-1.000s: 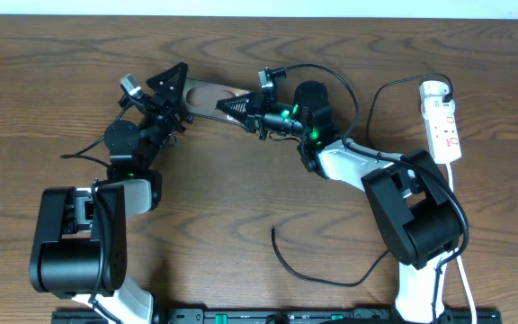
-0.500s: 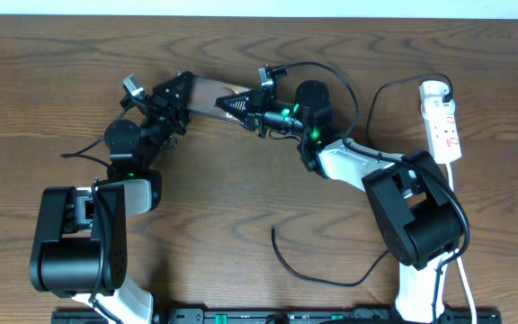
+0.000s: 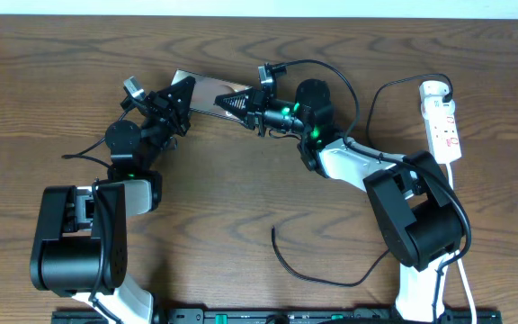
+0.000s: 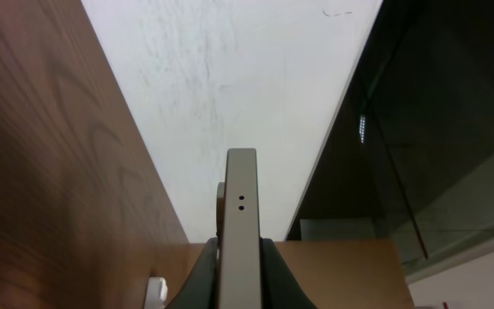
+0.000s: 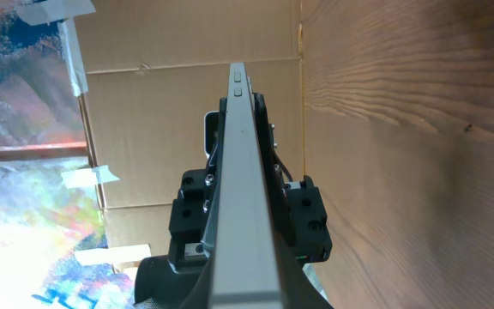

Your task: Plug charger to phone and switch on socket

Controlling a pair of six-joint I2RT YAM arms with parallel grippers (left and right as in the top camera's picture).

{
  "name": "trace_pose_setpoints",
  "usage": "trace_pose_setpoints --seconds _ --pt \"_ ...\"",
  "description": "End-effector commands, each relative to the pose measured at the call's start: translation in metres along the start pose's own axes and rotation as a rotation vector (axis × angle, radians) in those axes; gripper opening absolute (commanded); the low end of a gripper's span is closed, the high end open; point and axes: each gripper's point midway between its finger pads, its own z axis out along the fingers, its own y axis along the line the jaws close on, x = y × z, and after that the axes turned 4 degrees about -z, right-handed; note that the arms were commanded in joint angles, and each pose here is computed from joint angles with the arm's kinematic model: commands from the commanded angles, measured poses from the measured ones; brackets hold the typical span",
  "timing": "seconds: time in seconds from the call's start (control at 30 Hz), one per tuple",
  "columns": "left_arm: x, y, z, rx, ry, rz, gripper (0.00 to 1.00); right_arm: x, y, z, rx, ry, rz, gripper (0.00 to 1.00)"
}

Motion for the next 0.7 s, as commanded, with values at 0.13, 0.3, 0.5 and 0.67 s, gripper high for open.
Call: trace_pose_setpoints --seconds 0.13,0.3,0.5,0.67 --pt "0.011 -0.018 0.002 0.05 0.052 0.063 0.07 -0.013 -0.005 -0.002 0.018 -0.065 0.008 0.02" --pt "0.011 -0.018 0.002 0.05 0.05 0.063 0.07 -0.014 -0.004 -0.002 0.016 -0.07 0.005 0.58" --pt "0.007 -0.019 0.002 0.051 0.039 0.063 0.07 -0.017 -0.004 -0.004 0.016 -0.074 0.005 0.99" --pt "-0.005 -0.02 -0.005 0.05 0.025 0.068 0.07 -0.022 -0.004 -0.009 0.017 -0.075 -0.086 0.99"
